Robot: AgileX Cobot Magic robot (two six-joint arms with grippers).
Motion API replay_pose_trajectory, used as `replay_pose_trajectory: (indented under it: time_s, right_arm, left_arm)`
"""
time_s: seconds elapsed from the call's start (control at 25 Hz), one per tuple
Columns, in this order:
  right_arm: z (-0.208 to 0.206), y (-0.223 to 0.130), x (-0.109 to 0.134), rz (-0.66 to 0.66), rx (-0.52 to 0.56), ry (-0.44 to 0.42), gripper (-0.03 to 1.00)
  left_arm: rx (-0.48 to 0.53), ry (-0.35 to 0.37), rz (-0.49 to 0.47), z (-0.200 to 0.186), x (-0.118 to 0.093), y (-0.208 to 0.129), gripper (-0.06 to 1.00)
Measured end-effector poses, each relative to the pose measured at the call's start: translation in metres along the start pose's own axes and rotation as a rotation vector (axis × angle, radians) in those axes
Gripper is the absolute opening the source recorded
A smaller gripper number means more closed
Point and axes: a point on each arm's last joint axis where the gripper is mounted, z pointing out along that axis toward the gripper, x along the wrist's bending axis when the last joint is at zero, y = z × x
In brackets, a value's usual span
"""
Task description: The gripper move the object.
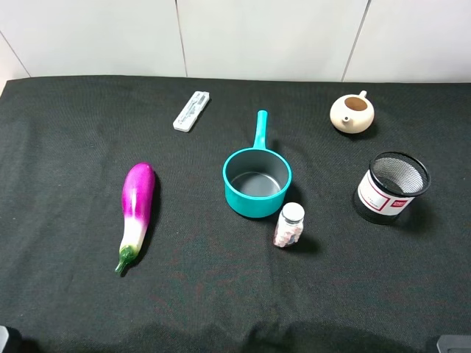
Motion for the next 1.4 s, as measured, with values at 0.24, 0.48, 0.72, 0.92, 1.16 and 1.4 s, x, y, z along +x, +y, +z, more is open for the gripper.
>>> replay_pose_trajectory:
  time_s: [0.24,0.48,0.72,0.92,1.16,1.4]
  right_arm:
    - [0.0000,0.0000,0.0000,0.000,0.000,0.000,0.69]
    - [0.0000,0.0000,0.0000,0.000,0.000,0.000,0.69]
    - [0.0000,0.0000,0.0000,0.000,0.000,0.000,0.69]
    - [0.0000,0.0000,0.0000,0.000,0.000,0.000,0.69]
    - [0.0000,0.0000,0.0000,0.000,0.000,0.000,0.69]
    - [0.0000,0.0000,0.0000,0.000,0.000,0.000,0.69]
  left_arm:
    - [0.000,0.000,0.001,0.0000,0.0000,0.0000,0.99]
    - [-0.003,-0.020,0.015,0.0002,0.0003,0.0001,0.99]
    - [-0.004,-0.025,0.019,0.0002,0.0003,0.0001,0.99]
    - [-0.004,-0.025,0.019,0.0002,0.0003,0.0001,0.99]
    - [-0.004,-0.025,0.019,0.0002,0.0003,0.0001,0.99]
    - [-0.004,-0.025,0.020,0.0002,0.0003,0.0001,0.99]
